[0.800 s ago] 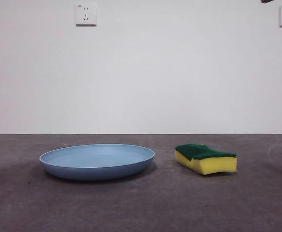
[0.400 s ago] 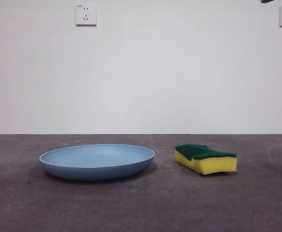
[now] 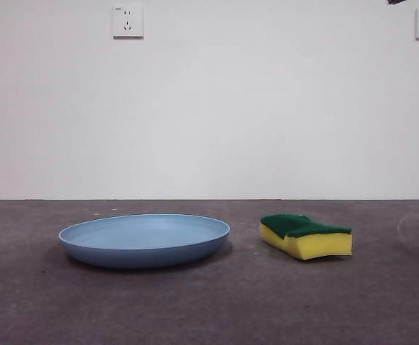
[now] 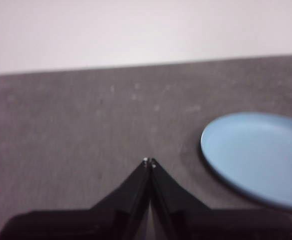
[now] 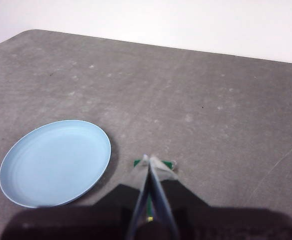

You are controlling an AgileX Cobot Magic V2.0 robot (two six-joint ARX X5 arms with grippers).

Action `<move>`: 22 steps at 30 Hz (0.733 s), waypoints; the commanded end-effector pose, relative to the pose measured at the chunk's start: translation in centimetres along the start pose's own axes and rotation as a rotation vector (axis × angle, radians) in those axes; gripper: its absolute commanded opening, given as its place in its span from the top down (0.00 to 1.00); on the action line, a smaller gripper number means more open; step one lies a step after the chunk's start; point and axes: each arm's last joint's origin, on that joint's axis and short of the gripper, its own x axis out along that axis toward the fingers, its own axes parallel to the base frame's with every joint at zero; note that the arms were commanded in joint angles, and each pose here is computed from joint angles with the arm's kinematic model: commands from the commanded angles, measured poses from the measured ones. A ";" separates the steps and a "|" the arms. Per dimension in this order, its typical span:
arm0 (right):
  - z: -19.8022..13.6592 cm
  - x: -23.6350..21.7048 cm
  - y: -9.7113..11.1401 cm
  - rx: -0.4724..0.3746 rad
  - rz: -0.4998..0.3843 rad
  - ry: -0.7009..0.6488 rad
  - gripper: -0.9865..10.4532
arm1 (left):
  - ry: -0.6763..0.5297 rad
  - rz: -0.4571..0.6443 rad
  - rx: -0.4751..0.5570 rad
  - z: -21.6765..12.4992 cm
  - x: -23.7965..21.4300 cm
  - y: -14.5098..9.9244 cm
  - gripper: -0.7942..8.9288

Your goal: Pick up the plate,pick up the cloth,clean the plate with the cloth

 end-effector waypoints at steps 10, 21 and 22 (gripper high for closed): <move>-0.1 0.0 0.0 -0.006 -0.003 -0.006 0.91 | 0.053 0.008 -0.014 -0.8 0.1 0.1 0.92; -0.1 0.0 0.0 -0.006 -0.003 -0.006 0.91 | 0.053 0.008 -0.014 -0.8 0.1 0.1 0.92; -0.1 0.0 0.0 -0.006 -0.003 -0.006 0.91 | 0.053 0.008 -0.014 -0.8 0.1 0.1 0.92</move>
